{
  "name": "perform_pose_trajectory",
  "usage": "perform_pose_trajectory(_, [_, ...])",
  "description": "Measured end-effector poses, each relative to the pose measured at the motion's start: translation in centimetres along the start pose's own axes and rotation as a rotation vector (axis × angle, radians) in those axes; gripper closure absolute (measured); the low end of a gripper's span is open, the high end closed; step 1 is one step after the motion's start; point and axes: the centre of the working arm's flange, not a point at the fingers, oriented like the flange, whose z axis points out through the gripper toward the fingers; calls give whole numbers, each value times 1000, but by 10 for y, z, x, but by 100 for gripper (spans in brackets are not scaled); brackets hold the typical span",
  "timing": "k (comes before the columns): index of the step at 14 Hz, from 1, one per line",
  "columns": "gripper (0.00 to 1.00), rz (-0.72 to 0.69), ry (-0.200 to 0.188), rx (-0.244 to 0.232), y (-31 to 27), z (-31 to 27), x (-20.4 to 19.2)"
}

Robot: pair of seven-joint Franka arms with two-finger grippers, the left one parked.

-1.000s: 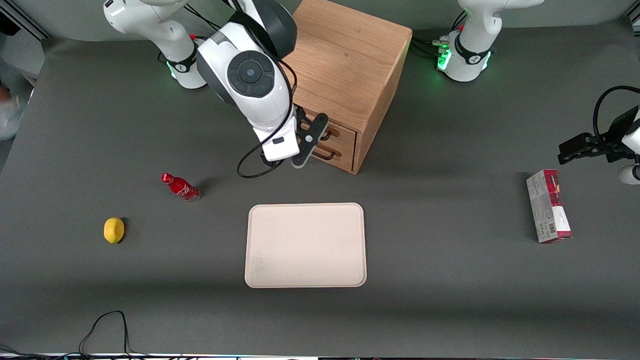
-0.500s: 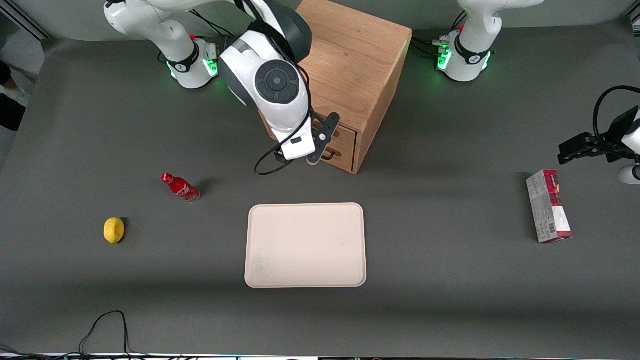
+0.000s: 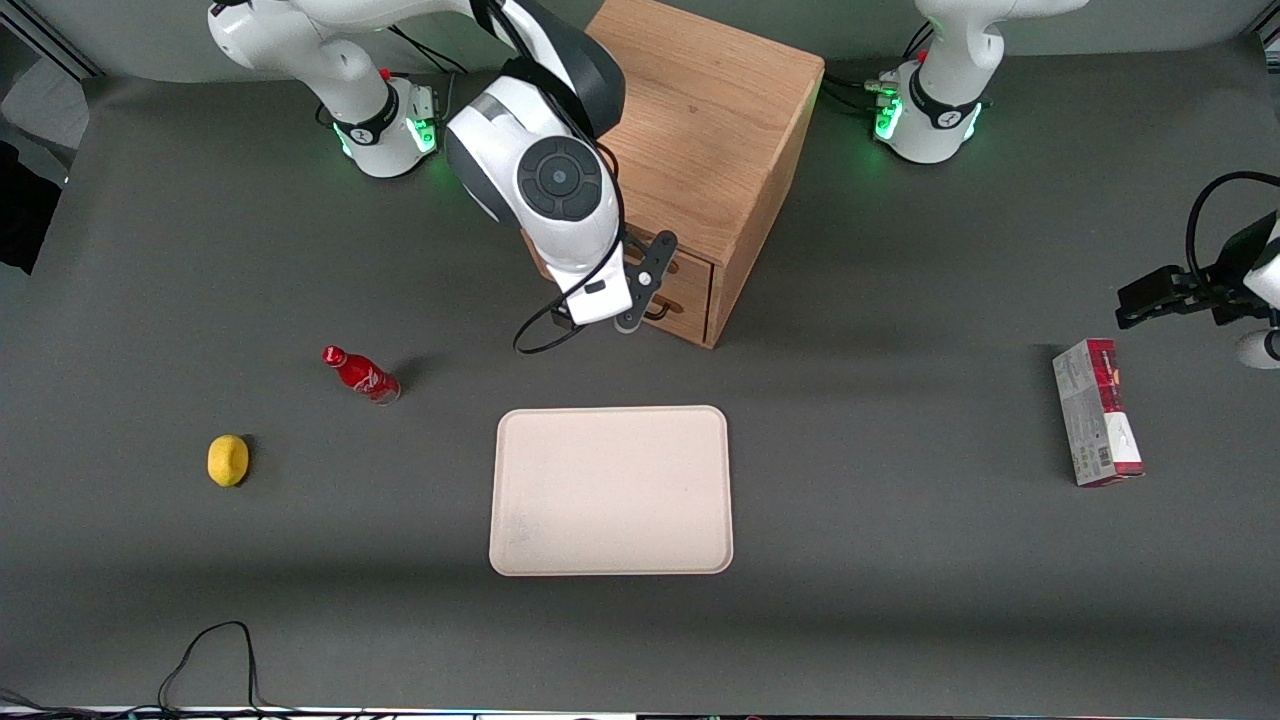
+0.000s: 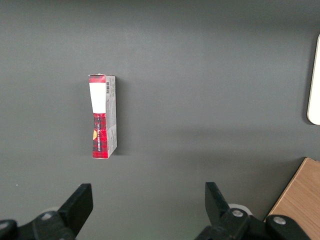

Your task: Open upper drawer

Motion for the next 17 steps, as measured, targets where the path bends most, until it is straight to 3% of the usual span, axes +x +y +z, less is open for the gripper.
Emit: perform_pose_trajectory(17, [0, 21, 22, 2, 9, 8, -4])
